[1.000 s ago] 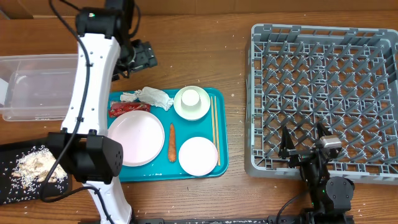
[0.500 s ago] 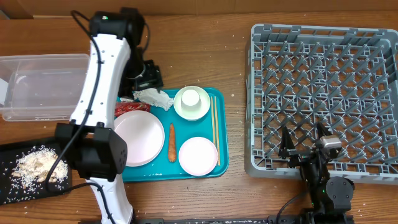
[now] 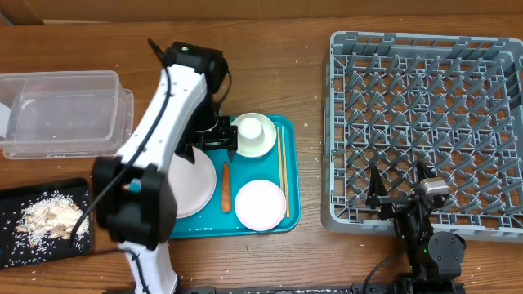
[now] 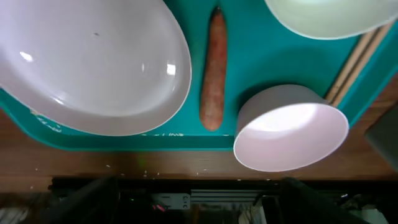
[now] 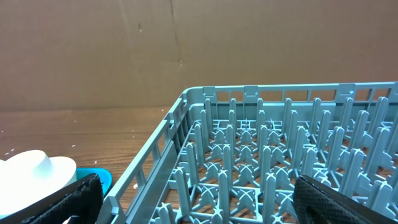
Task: Sort waste into correct bins and load items into the dishwasher
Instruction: 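Lower the left gripper onto the carrot and grasp it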
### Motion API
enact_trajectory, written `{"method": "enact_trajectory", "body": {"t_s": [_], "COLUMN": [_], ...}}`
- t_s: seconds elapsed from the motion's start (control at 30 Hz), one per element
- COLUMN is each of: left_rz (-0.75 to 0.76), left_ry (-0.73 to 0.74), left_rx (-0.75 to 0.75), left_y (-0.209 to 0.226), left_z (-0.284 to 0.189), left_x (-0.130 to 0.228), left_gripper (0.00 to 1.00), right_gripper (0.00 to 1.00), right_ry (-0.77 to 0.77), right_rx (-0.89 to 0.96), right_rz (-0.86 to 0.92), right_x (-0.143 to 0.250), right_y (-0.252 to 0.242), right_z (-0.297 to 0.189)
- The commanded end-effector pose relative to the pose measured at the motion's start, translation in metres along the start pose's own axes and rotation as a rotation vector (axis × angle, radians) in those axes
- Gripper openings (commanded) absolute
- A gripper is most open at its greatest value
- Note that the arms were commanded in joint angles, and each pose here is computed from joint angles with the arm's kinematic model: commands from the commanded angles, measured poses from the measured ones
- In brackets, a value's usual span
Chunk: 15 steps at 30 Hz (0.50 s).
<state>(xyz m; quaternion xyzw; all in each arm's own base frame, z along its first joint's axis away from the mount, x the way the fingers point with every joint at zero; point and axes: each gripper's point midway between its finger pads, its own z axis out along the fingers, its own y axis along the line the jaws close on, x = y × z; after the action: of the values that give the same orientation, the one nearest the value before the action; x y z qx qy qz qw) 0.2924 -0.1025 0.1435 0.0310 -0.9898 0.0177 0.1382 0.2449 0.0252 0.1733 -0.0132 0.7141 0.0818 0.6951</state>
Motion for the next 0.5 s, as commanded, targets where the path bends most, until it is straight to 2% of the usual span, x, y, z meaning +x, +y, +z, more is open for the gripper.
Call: {"method": "enact_trajectory", "body": {"t_s": [0.0,0.1,0.27,0.47], "left_rz": [0.047,0.063,0.079,0.074], "left_ry": [-0.123,-0.093,-0.022,-0.045], "left_rx": [0.027,0.058,0.038,0.054], "left_y": [0.002,-0.007,-0.012,-0.014], "left_z": [-0.028,-0.014,0.037,0.067], "left_x": [0.014,0.02,0.026,0.016], "left_gripper": [0.88,0.87,0.81,0.8], "right_gripper": [1.0,1.0,1.0,1.0], "right_ry": [-0.003,-0.003,-0.003,-0.003], "right_rx": [0.005,0.005,0.005,0.005], "right_rz": [0.003,0.003,0.003,0.003], "right_x": [0.002,0.002,0.002,0.002], "right_y": [-0.001,-0.001,-0.001,-0.001], "right_z": [0.0,0.0,0.0,0.0]}}
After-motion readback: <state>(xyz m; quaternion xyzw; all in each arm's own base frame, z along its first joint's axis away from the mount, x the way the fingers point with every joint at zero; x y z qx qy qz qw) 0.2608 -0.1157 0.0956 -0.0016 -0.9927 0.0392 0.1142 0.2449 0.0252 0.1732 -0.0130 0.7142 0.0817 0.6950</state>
